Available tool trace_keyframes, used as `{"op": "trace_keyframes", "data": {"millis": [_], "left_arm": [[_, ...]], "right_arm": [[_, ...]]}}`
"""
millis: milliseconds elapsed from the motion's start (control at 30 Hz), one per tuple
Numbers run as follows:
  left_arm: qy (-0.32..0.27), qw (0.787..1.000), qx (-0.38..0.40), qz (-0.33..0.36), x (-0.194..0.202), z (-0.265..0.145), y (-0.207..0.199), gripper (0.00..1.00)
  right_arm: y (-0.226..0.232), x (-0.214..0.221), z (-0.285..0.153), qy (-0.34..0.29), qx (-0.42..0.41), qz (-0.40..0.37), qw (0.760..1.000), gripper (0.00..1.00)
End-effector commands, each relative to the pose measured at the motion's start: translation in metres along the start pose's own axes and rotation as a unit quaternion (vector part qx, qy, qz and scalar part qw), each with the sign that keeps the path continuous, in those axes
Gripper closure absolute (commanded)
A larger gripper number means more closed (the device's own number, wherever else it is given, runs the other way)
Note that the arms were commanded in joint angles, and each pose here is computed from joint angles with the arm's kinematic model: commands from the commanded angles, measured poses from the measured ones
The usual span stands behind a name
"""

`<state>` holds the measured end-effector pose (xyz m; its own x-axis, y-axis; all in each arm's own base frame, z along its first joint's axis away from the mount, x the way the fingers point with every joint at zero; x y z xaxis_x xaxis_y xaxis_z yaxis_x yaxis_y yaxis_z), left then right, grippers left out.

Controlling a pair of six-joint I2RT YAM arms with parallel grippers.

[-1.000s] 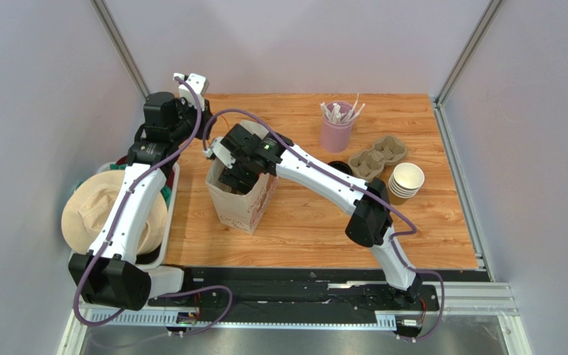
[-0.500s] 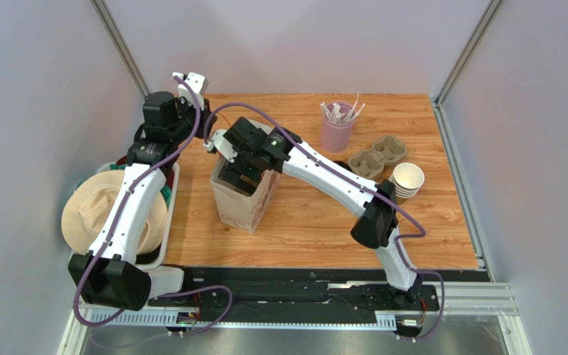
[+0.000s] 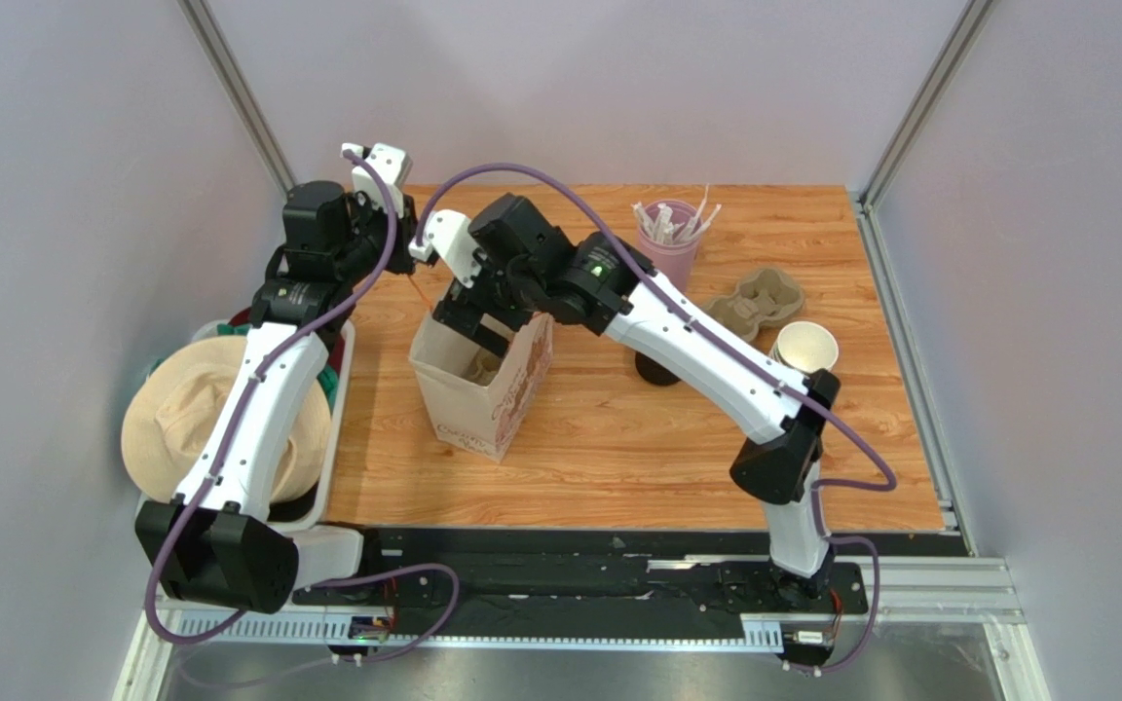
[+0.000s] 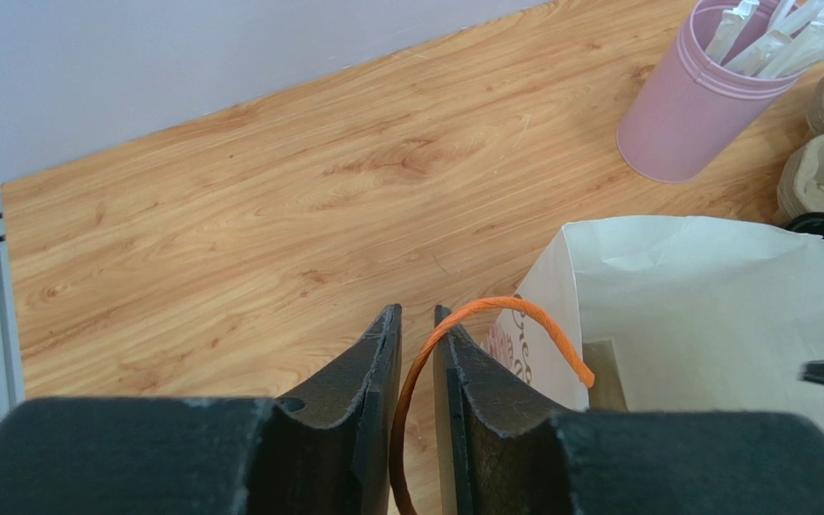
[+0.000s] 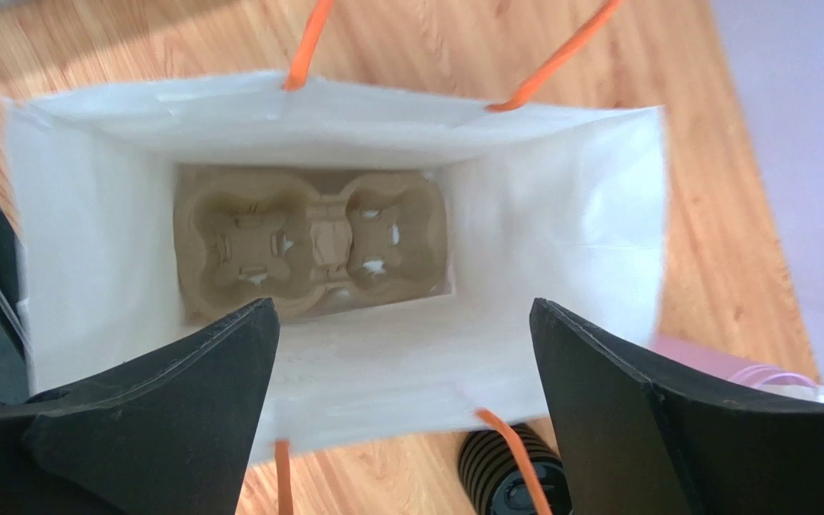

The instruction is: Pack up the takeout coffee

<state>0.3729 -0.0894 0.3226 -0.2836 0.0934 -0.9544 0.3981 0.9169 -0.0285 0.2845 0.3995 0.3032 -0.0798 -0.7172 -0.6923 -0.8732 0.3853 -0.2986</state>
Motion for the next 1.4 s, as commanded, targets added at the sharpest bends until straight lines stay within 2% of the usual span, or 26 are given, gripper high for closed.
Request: {"op": "trace_keyframes", "data": {"millis": [0, 100, 200, 367, 467, 667, 933, 1033, 1100, 1167, 1233, 1267, 1333, 1367], "left_arm": [[-0.02, 1.0, 0.003, 0.004, -0.011, -0.003, -0.002, 0.73], [-0.018, 1.0, 0.002, 0.006, -0.011, -0.003, -0.001, 0.73], [-0.016, 1.0, 0.003, 0.011, -0.014, -0.004, -0.001, 0.73], [-0.013, 1.0, 0.01, 0.023, -0.02, -0.009, -0.004, 0.72], [-0.008, 0.999, 0.018, 0.029, -0.024, -0.012, -0.006, 0.72], [-0.012, 0.999, 0.031, 0.03, -0.035, -0.016, -0.01, 0.72], [-0.001, 0.998, 0.053, 0.025, -0.04, -0.016, -0.018, 0.73], [0.006, 0.998, 0.058, 0.026, -0.038, -0.014, -0.02, 0.75], [0.012, 0.998, 0.06, 0.027, -0.035, -0.013, -0.022, 0.76], [0.018, 0.997, 0.063, 0.03, -0.032, -0.01, -0.024, 0.79], [0.025, 0.997, 0.064, 0.03, -0.029, -0.008, -0.025, 0.84], [0.026, 0.997, 0.065, 0.03, -0.028, -0.006, -0.025, 0.88], [0.025, 0.997, 0.066, 0.031, -0.032, -0.007, -0.026, 0.96], [0.025, 0.997, 0.068, 0.032, -0.034, -0.007, -0.027, 0.98]], "right_arm": [[-0.029, -0.062, -0.071, -0.135, 0.048, 0.002, 0.99, 0.07], [-0.041, -0.075, -0.094, -0.163, 0.072, 0.008, 0.984, 0.07], [-0.05, -0.078, -0.116, -0.173, 0.095, -0.018, 0.98, 0.07], [-0.059, -0.055, -0.141, -0.142, 0.119, -0.077, 0.98, 0.11], [-0.054, -0.028, -0.141, -0.106, 0.106, -0.102, 0.983, 0.13], [-0.038, 0.003, -0.137, -0.081, 0.056, -0.127, 0.987, 0.2], [-0.029, 0.009, -0.111, -0.074, 0.027, -0.148, 0.986, 0.22], [-0.025, 0.008, -0.108, -0.076, 0.015, -0.15, 0.986, 0.27], [-0.024, 0.008, -0.107, -0.077, 0.011, -0.151, 0.985, 0.34], [-0.018, 0.009, -0.104, -0.079, -0.006, -0.152, 0.985, 0.49], [-0.014, 0.011, -0.102, -0.078, -0.016, -0.152, 0.985, 0.57], [-0.013, 0.013, -0.101, -0.076, -0.018, -0.152, 0.985, 0.72], [-0.009, 0.016, -0.101, -0.076, -0.027, -0.154, 0.985, 0.82], [-0.006, 0.02, -0.098, -0.071, -0.034, -0.154, 0.985, 0.97]]}}
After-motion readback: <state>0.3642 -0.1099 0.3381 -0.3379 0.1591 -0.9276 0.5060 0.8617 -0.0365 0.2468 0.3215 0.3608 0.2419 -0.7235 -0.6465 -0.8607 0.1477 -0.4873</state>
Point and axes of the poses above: each gripper's point midway between its finger pads, its own z axis out along the fingers, its own y axis along the line the jaws close on, x = y × z, the point moved 2 cm from there along -z, back along the fingers, and after that the axes turned 2 degrees about -z, right-handed, at the moved point
